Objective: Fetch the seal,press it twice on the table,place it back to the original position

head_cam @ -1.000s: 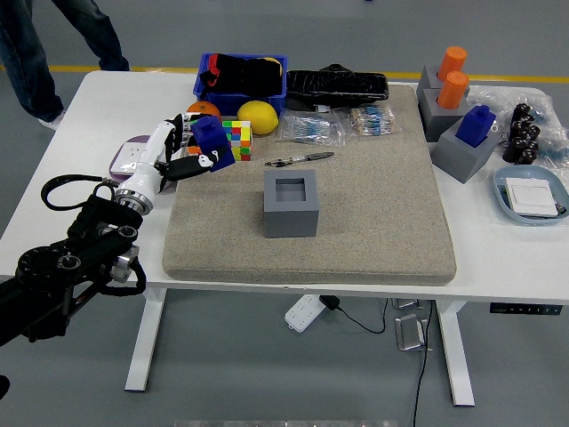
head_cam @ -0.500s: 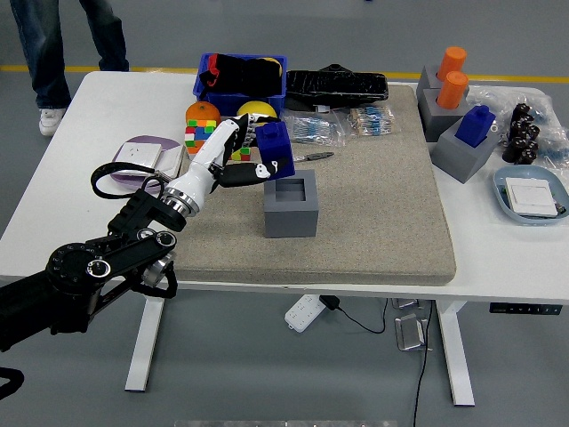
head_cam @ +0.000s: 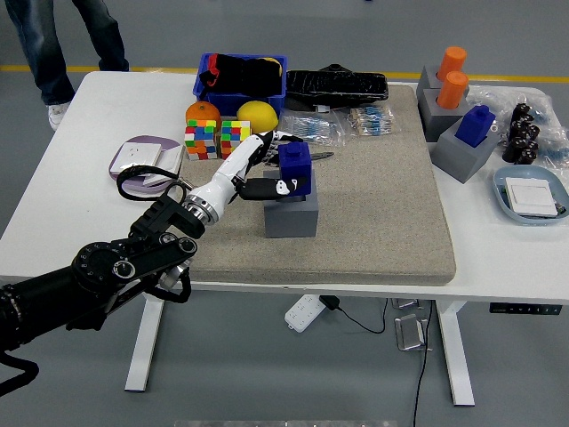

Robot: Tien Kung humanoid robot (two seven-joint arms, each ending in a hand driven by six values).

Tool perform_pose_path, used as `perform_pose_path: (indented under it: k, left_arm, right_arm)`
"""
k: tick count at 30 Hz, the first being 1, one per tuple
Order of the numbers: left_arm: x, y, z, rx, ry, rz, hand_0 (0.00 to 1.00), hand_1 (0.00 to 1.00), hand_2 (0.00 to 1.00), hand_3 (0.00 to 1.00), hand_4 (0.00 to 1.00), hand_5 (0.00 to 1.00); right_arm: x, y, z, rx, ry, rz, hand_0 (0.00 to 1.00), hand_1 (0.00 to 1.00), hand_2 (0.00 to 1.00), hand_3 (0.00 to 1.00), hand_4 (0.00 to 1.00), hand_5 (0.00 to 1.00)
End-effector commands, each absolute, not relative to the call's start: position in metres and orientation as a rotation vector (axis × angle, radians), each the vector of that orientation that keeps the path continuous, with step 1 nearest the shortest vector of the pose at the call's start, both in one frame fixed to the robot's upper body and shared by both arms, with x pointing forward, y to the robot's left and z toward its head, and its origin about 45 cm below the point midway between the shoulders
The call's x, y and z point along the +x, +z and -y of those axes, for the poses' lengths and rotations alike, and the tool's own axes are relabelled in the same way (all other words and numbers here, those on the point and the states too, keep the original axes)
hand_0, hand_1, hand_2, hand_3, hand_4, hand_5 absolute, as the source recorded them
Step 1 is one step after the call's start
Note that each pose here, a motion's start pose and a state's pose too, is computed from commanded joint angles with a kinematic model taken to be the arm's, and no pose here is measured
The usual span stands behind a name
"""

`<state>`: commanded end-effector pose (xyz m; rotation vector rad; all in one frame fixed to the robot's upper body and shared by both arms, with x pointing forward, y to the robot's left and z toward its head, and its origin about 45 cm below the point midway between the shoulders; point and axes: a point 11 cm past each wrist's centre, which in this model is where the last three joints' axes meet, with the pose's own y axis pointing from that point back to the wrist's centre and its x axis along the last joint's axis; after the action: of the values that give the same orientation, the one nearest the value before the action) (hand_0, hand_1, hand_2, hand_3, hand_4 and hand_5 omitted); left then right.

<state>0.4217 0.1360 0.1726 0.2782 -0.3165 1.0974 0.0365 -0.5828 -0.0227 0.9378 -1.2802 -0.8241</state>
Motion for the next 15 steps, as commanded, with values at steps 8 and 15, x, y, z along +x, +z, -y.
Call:
perform_pose_path:
  k: [8, 15]
  left_arm:
    - [0.4264, 0.1696, -0.1324, 0.296, 1.099, 0.326, 0.643, 0.461, 0.326, 0.738, 0.644, 0.002]
    - [0.4297, 0.1665, -0.1349, 0.315, 1.107, 0.328, 0.643, 0.461, 0.327, 0.737, 0.645, 0.002]
  right_arm:
    - [0.0356, -0.0233, 0.5823, 0.938, -0.825, 1.275, 0.848, 0.768, 0.764, 0.733, 0.838, 0.616]
    - [0.0371, -0.0230, 0.5823, 0.940, -0.821, 1.274, 0.848, 0.768, 0.764, 0.733, 0.838, 0.613]
